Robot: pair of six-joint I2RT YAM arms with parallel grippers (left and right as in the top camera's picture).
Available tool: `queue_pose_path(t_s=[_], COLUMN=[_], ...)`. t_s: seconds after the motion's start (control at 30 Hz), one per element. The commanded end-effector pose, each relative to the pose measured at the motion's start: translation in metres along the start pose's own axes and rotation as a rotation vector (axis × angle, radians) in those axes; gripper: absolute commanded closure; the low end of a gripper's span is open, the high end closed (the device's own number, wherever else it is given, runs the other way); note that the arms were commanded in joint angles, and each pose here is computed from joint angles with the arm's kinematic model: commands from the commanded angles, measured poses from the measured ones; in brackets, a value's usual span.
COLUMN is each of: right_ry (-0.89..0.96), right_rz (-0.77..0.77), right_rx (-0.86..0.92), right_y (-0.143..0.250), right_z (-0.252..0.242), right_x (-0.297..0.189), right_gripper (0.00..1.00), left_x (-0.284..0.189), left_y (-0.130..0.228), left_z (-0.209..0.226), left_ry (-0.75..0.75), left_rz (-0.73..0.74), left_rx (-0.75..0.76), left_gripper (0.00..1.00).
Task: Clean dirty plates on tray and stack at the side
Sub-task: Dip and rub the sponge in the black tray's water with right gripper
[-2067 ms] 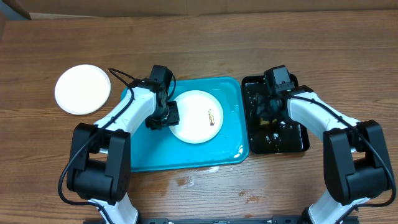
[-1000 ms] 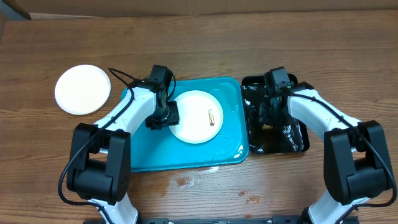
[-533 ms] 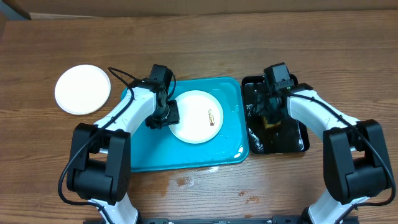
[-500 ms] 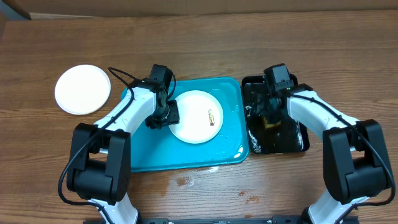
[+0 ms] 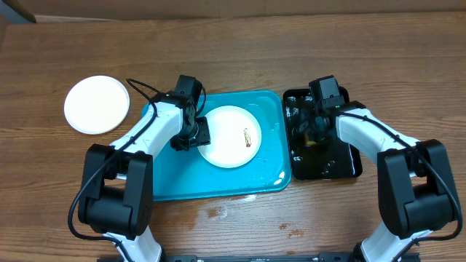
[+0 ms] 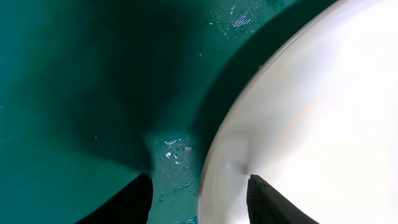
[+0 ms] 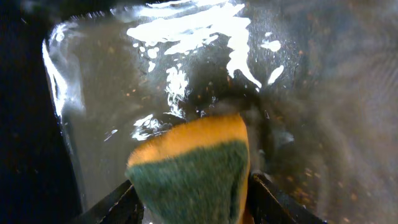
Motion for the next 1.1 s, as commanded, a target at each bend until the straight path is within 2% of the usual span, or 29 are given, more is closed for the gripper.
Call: queue_pose_path(t_s=[0.0,0.03,0.13,0.17,0.2,0.27,0.3,0.5,0.67,0.83,0.97,1.07], right_ry=[0.025,0.029,0.025,0.023,0.017,0.003,-0.002,-0.001,-0.016,-0.019,-0.004,0.017], right_rz=[0.058,0.065,0.058,0.053,0.045,0.034,0.032,0.033,0.005,-0.001,0.062,0.034], right_rx=[0.011,0.011,0.027,0.027,0.027,0.027,0.029,0.028,0.03,0.029,0.042,0.087], right_y=[0.013,0.015,0.017,0.016,0.014,0.007,0.002,-0.024,-0.03,-0.029,-0.019,-0.022], right_z=[-0.007,-0.008,-0.008,-0.008,-0.007,-0.002,0.0,0.013,0.016,0.016,0.012,0.01], right_x=[0.005,0.006,0.008,0.008,0.008,0.003,-0.003,-0.074,-0.12,-0.119,-0.117,-0.113], right_gripper=[0.46,0.49,0.86,0.94,0.96,0.96,0.96,0.96,0.96,0.96,0.96,0.96], left_x=[0.0,0.0,0.002,0.003,0.003,0.003,0.003,0.003,0.003,0.003,0.003,0.003], left_y=[-0.004,-0.005,-0.006,-0.007,-0.007,-0.008,-0.008,-0.008,-0.008,-0.008,-0.008,-0.009], left_z=[0.002,0.003,0.003,0.003,0.003,0.003,0.003,0.003,0.003,0.002,0.001,0.001], left_ry=[-0.016,-0.02,-0.025,-0.024,-0.023,-0.022,-0.021,-0.022,-0.021,-0.011,-0.011,-0.009], left_rz=[-0.011,-0.011,-0.017,-0.02,-0.022,-0.026,-0.028,-0.028,-0.025,-0.024,-0.025,-0.03], left_rx=[-0.007,-0.007,-0.007,-0.007,-0.007,-0.006,-0.006,-0.006,-0.007,-0.007,-0.006,-0.015], left_gripper=[0.49,0.49,0.56,0.62,0.71,0.9,0.96,0.96,0.96,0.96,0.96,0.96])
Point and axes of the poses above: each gripper's point midway between its finger pads, its own x axis out along the fingers, its own z axis along the line the jaws close on, y = z × x, the point moved 6 cm from there along -x, back along the fingers, and after that the axes turned 8 degrees about x, right-handed, at the moved point
